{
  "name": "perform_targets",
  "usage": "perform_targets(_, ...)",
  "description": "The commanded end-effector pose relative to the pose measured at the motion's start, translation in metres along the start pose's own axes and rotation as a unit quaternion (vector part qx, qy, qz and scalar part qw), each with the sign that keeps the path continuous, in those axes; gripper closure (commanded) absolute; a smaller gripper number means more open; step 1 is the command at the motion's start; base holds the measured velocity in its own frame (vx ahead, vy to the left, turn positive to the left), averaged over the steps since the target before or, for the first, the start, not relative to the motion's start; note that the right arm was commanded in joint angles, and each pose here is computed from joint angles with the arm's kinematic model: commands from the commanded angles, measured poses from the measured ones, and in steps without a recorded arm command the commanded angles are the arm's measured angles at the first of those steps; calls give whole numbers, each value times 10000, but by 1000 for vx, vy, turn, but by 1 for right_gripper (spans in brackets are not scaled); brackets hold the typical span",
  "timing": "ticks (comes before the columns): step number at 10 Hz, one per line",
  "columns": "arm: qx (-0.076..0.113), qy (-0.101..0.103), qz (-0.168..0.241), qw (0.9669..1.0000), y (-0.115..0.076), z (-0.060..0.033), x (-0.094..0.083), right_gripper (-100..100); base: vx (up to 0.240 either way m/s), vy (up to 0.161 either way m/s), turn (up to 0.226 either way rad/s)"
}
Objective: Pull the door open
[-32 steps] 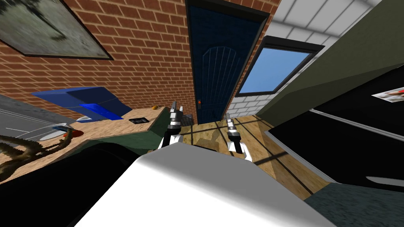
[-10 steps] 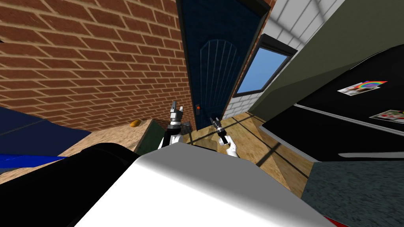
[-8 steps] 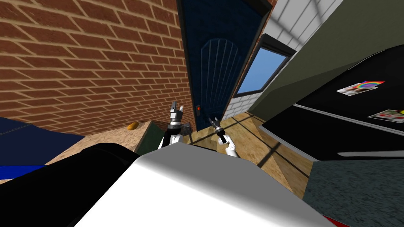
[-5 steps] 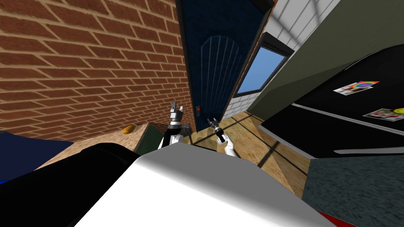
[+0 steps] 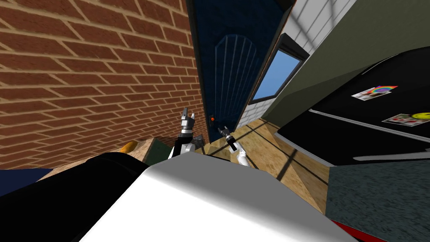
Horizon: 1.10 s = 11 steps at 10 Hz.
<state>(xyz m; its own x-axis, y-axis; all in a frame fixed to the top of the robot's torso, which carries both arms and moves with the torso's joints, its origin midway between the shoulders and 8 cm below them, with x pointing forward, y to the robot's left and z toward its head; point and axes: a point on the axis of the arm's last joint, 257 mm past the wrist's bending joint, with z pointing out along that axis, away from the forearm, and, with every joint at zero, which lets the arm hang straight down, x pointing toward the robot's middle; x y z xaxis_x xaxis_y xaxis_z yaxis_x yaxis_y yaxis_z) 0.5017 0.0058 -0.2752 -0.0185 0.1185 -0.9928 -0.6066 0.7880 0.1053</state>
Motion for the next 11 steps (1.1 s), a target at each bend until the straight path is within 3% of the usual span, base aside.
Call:
perform_targets(1,-108,124,-200,9997,78,49,96,-100,137,152,-115)
perform_targets(4,-293,288,-483,9980,236,133,233,-100,124,138,-73)
perform_targets(5,-257,257,-422,9984,206,130,216,-100,57,59,-12)
perform_targets(11,537,294,-522,9968,-688,-76,188,-100,-54,63,251)
